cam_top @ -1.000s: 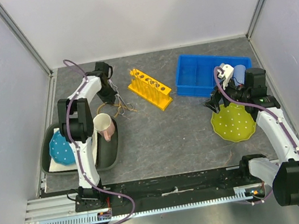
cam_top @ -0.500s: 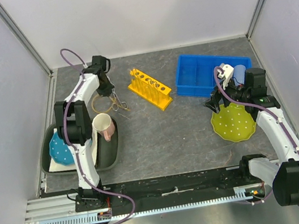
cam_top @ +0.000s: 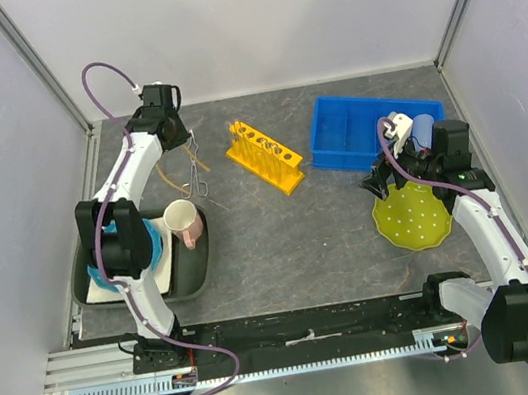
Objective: Organize the chemistry lab equipment
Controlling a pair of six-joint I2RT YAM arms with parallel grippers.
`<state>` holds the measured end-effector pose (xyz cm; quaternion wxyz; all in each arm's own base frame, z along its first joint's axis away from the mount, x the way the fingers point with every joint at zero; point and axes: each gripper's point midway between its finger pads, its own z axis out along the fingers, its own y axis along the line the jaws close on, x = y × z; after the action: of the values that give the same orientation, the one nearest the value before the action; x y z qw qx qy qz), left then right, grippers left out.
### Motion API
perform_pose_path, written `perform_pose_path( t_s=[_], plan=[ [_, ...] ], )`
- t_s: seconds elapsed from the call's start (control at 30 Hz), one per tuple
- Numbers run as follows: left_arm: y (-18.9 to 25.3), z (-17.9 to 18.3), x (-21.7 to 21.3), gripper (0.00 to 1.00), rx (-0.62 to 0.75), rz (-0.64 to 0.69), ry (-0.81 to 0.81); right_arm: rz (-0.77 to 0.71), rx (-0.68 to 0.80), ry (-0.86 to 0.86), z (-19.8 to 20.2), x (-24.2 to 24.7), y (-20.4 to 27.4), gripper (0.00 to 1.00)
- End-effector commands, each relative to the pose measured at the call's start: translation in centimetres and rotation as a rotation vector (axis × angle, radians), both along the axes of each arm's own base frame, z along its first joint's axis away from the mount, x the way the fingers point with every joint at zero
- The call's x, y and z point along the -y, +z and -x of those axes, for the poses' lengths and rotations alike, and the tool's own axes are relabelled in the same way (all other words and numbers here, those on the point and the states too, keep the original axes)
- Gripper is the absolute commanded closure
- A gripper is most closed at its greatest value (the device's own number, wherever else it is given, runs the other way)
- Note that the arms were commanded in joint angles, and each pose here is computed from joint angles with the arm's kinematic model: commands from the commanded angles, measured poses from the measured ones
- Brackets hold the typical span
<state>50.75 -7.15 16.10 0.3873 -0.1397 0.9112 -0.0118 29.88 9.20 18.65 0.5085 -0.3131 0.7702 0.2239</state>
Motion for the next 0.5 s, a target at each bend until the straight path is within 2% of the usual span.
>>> perform_pose_path(
  t_s=[0.0, 0.13, 0.17, 0.23, 0.27, 0.33, 0.37, 0.47],
  plan=[
    [3.2, 0.2, 0.0, 0.98, 0.087, -0.032, -0.070, 0.010, 0.021, 0.004, -0.4, 0.1, 0.1, 0.02],
    [5.1, 1.1, 0.7, 0.98, 0.147, -0.013, -0.137, 0.011, 0.024, 0.003, -0.4, 0.2, 0.1, 0.02],
    [7.6, 1.4, 0.9, 0.98, 0.218, 0.000, -0.156, 0.012, 0.023, 0.005, -0.4, 0.1, 0.1, 0.02],
    [8.1, 2.7, 2.0, 0.98, 0.241, 0.026, -0.230, 0.011, 0.023, 0.008, -0.3, 0.1, 0.0, 0.02],
    [10.1, 3.5, 2.1, 0.98, 0.295, 0.040, -0.251, 0.011, 0.026, 0.010, -0.3, 0.1, 0.1, 0.02],
    [10.8, 5.0, 3.1, 0.98, 0.325, 0.069, -0.320, 0.008, 0.025, 0.016, -0.2, 0.0, 0.1, 0.02],
    [12.8, 6.2, 3.4, 0.98, 0.376, 0.077, -0.349, 0.005, 0.025, 0.023, -0.1, -0.1, 0.1, 0.02],
    [13.7, 9.9, 5.1, 0.98, 0.423, 0.120, -0.487, -0.003, 0.030, 0.043, 0.1, -0.4, 0.2, 0.02]
  ],
)
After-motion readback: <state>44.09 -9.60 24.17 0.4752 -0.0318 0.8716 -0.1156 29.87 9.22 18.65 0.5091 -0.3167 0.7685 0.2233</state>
